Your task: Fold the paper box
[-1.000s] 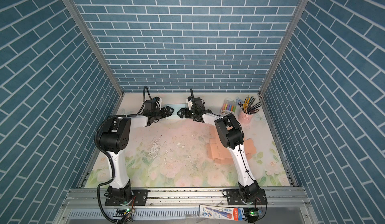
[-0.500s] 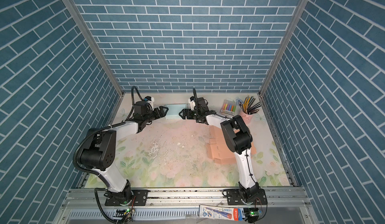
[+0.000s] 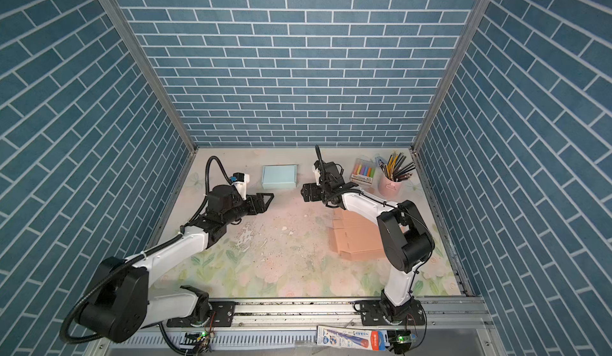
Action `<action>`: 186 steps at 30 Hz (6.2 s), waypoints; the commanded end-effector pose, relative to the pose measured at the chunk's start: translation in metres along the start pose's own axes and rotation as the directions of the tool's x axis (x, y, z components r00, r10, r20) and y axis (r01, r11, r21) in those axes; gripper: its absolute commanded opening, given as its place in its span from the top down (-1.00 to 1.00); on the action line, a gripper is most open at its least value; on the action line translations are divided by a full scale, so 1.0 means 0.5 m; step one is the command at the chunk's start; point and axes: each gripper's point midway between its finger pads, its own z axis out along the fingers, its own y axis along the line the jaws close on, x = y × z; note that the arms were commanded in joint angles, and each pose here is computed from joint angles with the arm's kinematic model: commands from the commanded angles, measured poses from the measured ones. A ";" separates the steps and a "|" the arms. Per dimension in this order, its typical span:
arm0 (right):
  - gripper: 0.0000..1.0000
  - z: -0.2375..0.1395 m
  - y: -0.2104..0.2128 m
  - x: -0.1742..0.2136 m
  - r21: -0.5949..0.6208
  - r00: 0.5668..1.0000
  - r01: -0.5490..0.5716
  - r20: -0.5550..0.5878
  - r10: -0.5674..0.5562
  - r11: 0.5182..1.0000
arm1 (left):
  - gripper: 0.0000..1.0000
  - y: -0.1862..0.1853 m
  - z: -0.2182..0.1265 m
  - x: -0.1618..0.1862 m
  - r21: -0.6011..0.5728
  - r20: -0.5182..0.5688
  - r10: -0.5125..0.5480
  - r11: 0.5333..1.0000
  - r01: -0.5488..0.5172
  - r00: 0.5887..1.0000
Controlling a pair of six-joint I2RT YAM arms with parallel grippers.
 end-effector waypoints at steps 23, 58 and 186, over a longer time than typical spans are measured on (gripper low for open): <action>-0.29 0.064 -0.212 0.033 0.488 0.962 0.209 -0.258 -0.089 0.847 | -0.77 -0.025 -0.078 0.095 0.014 -0.032 0.019 1.000 -0.018 0.999; 0.78 0.073 -0.258 0.045 0.499 0.958 0.203 -0.281 -0.064 0.843 | -0.77 -0.043 -0.064 0.060 0.015 -0.027 0.017 1.000 -0.016 0.999; 0.02 -0.176 -0.121 0.386 -0.019 0.872 -0.482 -0.105 0.477 0.876 | -0.75 -0.159 -0.035 0.235 0.316 -0.165 0.154 0.944 -0.095 0.974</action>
